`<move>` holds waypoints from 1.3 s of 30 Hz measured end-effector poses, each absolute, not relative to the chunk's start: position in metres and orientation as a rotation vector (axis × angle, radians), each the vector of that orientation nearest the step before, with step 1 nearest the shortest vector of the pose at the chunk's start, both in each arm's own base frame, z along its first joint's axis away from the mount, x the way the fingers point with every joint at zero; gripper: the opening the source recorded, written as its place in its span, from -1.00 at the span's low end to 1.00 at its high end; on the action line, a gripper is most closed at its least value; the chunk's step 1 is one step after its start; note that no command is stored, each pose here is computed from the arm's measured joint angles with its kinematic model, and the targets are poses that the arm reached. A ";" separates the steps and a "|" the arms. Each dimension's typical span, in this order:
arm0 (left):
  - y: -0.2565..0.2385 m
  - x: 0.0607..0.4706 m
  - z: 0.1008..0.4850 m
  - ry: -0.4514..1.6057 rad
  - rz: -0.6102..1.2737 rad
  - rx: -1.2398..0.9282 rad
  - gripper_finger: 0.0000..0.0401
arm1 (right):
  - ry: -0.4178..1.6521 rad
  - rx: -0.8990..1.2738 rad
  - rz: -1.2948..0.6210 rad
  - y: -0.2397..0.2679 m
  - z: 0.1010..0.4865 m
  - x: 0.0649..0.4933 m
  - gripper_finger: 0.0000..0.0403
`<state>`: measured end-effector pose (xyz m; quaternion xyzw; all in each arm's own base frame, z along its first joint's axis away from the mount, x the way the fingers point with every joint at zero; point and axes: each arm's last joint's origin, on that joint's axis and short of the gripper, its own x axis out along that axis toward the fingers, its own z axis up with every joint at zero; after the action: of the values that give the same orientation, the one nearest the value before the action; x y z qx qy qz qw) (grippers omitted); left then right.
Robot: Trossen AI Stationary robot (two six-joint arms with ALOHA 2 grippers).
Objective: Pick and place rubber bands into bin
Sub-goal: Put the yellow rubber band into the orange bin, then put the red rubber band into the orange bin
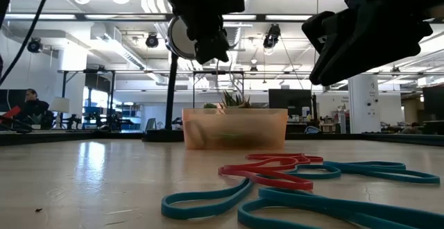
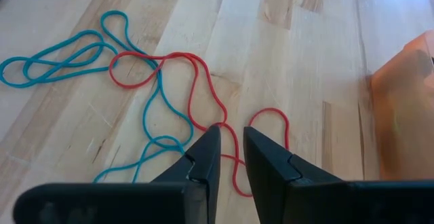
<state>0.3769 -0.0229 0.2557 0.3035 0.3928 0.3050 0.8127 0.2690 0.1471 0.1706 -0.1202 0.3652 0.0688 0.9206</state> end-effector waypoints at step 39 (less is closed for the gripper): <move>-0.061 0.347 0.225 1.051 0.275 0.147 -0.58 | 0.767 -0.180 0.112 0.144 0.160 0.263 -0.72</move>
<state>0.3467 -0.0605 0.2251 0.0700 0.4994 0.1309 0.8536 0.2630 0.1436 0.1601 -0.0875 0.3735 0.0544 0.9219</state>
